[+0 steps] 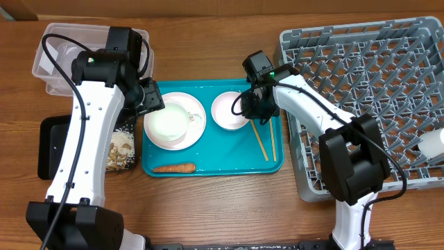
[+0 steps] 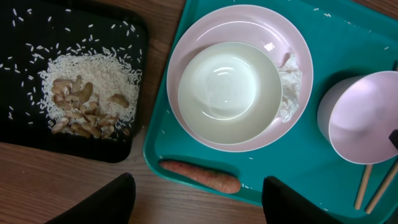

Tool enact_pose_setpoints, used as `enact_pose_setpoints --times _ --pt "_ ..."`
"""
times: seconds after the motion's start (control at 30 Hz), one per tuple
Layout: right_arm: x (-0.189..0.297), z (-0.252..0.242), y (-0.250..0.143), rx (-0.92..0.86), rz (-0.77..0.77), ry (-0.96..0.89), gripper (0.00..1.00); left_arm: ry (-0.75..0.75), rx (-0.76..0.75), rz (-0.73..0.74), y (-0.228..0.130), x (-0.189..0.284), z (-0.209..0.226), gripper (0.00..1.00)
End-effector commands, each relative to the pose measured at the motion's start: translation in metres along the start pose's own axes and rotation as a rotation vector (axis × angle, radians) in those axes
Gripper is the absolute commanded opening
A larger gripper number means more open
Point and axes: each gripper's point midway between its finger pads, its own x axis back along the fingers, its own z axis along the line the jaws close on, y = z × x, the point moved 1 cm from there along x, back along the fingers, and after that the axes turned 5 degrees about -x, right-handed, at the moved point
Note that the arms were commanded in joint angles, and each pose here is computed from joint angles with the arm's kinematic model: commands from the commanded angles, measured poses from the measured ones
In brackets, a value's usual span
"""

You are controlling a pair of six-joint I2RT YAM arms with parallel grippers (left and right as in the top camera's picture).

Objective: Sort waste into correct bins and load items into the dishwasher
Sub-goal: 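Reach the right gripper to the pink bowl and grasp its rim, then lift the pink bowl with the right gripper toward the dish rack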

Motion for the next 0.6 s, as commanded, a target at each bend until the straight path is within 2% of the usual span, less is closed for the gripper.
enact_pose_setpoints --times 0.0,0.2,0.57 --pt "-0.0019 -0.0005 -0.0022 -0.010 0.009 0.000 0.13 -0.004 0.012 -0.043 0.0044 0.0113 0.0008 0.68" --pt "-0.0018 -0.0030 -0.0065 -0.013 0.027 -0.011 0.04 -0.005 0.012 -0.045 0.0050 0.0113 0.0006 0.68" --pt "-0.0005 -0.0038 -0.0081 -0.035 0.035 -0.015 0.04 -0.004 0.012 -0.044 0.0048 0.0112 0.0006 0.68"
